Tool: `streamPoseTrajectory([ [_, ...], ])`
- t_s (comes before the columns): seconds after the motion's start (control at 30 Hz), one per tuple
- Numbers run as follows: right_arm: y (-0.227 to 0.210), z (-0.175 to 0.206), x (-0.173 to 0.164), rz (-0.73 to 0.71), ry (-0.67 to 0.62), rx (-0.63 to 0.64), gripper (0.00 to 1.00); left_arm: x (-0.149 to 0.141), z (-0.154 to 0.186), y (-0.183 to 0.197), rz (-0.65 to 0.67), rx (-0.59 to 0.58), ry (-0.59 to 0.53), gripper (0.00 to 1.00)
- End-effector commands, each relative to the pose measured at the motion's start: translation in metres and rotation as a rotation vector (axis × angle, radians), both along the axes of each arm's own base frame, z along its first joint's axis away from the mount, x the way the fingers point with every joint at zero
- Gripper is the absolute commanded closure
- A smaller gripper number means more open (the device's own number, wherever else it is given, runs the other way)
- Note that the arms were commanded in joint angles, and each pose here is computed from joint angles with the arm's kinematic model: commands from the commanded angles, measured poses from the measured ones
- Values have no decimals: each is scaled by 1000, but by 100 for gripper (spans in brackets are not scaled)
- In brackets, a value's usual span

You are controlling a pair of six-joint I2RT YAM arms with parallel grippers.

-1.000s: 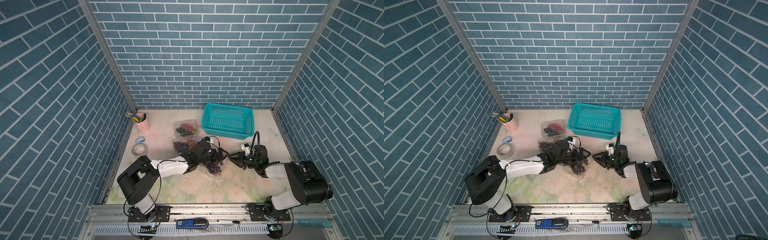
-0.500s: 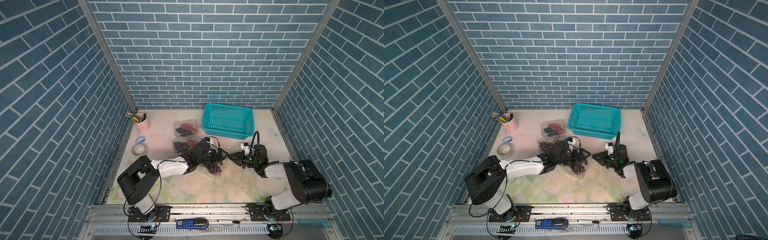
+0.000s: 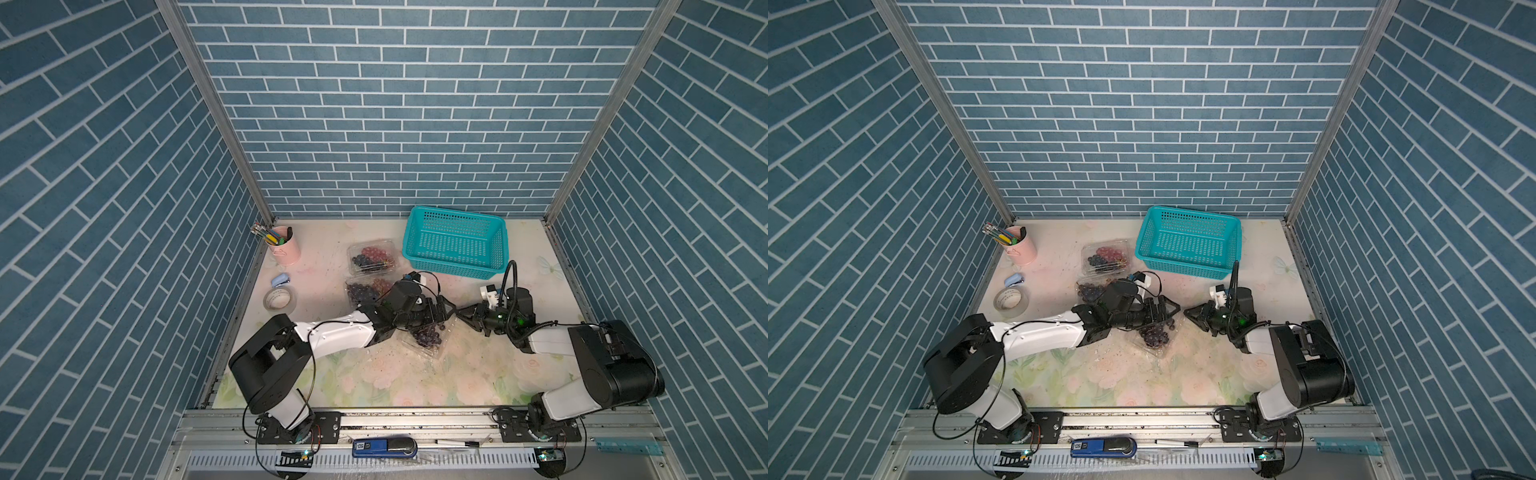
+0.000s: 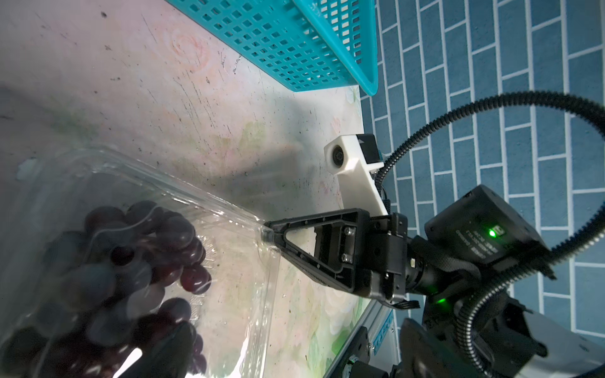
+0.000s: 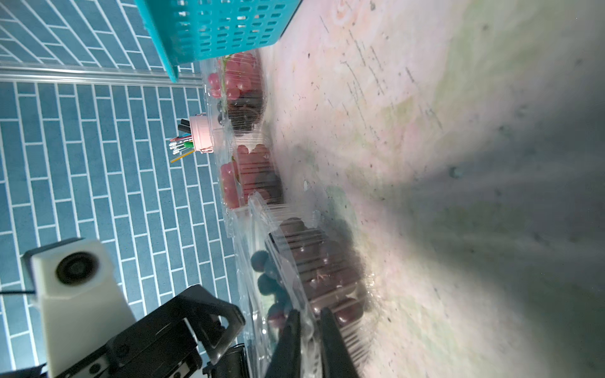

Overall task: Pack grapes into containers
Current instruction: Close the packing box at the center of the board, then adjust the packing box at the center of the board.

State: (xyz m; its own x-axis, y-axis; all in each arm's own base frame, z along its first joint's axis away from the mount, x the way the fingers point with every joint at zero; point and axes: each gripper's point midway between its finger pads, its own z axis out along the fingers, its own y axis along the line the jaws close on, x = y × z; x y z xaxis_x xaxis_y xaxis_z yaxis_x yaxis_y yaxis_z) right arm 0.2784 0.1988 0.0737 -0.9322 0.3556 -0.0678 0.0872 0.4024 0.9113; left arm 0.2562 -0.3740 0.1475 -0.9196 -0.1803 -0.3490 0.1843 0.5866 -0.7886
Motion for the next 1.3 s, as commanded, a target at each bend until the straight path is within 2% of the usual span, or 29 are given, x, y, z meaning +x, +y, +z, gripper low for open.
streamPoseTrajectory([
  [0.0, -7, 12, 4, 13, -42, -85, 77, 2, 32, 25, 21, 78, -83, 0],
  [0.1, -15, 21, 8, 23, -71, -167, 64, -1, 30, 57, 78, 133, -53, 0],
  [0.27, -28, 40, 23, 41, -136, -337, 44, -22, -6, 99, 161, 148, 93, 0],
  [0.37, -31, 48, 31, 51, -159, -392, 37, -36, -23, 113, 192, 144, 162, 0],
  [0.5, -26, 51, 39, 68, -171, -392, 31, -45, -39, 119, 226, 112, 226, 0],
  [0.77, -9, 45, 38, 93, -165, -351, 24, -43, -49, 69, 152, 41, 254, 0],
  [1.0, -10, 41, 27, 98, -154, -337, 20, -28, -48, 50, 142, 41, 226, 1],
  [1.07, -12, 38, 24, 91, -147, -333, 20, -19, -38, 39, 128, 35, 204, 0],
  [1.27, -24, 29, 19, 49, -113, -338, 20, 8, -40, 24, 116, 49, 185, 0],
])
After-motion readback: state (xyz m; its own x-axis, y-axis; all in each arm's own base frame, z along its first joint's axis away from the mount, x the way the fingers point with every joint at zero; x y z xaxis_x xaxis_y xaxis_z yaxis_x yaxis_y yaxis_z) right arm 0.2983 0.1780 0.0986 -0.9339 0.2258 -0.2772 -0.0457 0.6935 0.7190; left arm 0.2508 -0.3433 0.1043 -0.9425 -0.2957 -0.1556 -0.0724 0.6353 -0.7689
